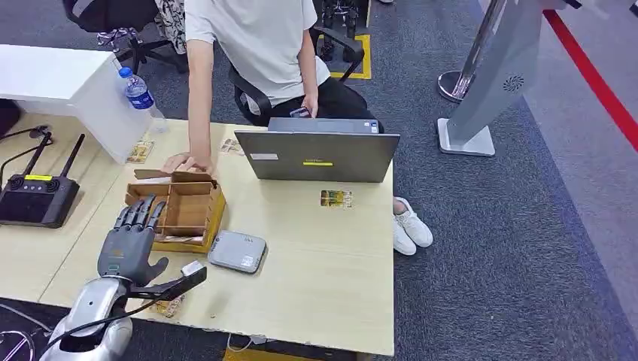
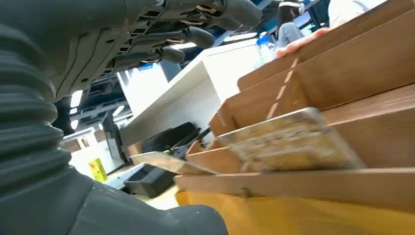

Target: Pass the card to the sensor for recognition and then transmit it.

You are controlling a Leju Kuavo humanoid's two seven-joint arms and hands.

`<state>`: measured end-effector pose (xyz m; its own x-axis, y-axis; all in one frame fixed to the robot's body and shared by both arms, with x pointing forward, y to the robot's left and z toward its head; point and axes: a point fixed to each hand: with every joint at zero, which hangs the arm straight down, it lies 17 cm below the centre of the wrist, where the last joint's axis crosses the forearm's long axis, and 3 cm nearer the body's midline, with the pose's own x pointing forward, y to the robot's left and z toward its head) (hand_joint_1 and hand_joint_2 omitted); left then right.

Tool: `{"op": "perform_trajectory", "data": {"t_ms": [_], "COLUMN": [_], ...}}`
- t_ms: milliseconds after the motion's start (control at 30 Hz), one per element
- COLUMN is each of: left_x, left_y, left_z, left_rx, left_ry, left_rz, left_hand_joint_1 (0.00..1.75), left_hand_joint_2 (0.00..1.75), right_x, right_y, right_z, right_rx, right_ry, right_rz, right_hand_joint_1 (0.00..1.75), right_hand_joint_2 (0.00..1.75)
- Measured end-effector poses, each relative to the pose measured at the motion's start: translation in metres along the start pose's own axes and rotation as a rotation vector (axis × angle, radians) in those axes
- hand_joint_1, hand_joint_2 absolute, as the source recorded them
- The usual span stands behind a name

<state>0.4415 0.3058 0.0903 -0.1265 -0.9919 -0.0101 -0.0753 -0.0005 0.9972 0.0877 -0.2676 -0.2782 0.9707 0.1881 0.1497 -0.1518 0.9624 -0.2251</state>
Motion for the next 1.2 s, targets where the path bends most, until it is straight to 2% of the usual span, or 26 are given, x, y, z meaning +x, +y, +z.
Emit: {"op": "perform_trajectory", "data": {"t_ms": [267, 300, 333, 600, 967, 1200], "left_x": [0.017, 0.017, 0.018, 0.020, 0.007, 0.007], "left_y": [0.002, 0.003, 0.003, 0.000, -0.005, -0.005], "left_z": [-0.012, -0.013, -0.014, -0.018, -0.022, -0.025], "left_rx": [0.010, 0.012, 0.013, 0.007, -0.024, -0.027], "left_ry": [-0.013, -0.012, -0.012, -0.011, 0.058, 0.063], "left_rz": [0.016, 0.019, 0.024, 0.031, 0.010, 0.023], "left_hand_joint_1": [0.00, 0.19, 1.75, 1.75, 1.75, 1.75], "left_hand_joint_2": [1.75, 1.75, 1.75, 1.75, 1.75, 1.75], "right_x": [0.000, 0.000, 0.000, 0.001, 0.001, 0.001], "right_y": [0.000, 0.000, 0.000, 0.000, -0.001, -0.001], "right_z": [0.000, 0.000, 0.000, 0.000, 0.000, 0.000], "right_rx": [0.000, 0.000, 0.000, 0.000, -0.001, -0.002], "right_ry": [0.002, 0.004, 0.003, 0.002, 0.004, 0.005], "right_rz": [-0.001, -0.001, -0.001, -0.002, -0.002, -0.006], "right_hand_joint_1": [0.00, 0.00, 0.00, 0.00, 0.00, 0.00], "right_hand_joint_2": [1.75, 1.75, 1.75, 1.75, 1.75, 1.75]}}
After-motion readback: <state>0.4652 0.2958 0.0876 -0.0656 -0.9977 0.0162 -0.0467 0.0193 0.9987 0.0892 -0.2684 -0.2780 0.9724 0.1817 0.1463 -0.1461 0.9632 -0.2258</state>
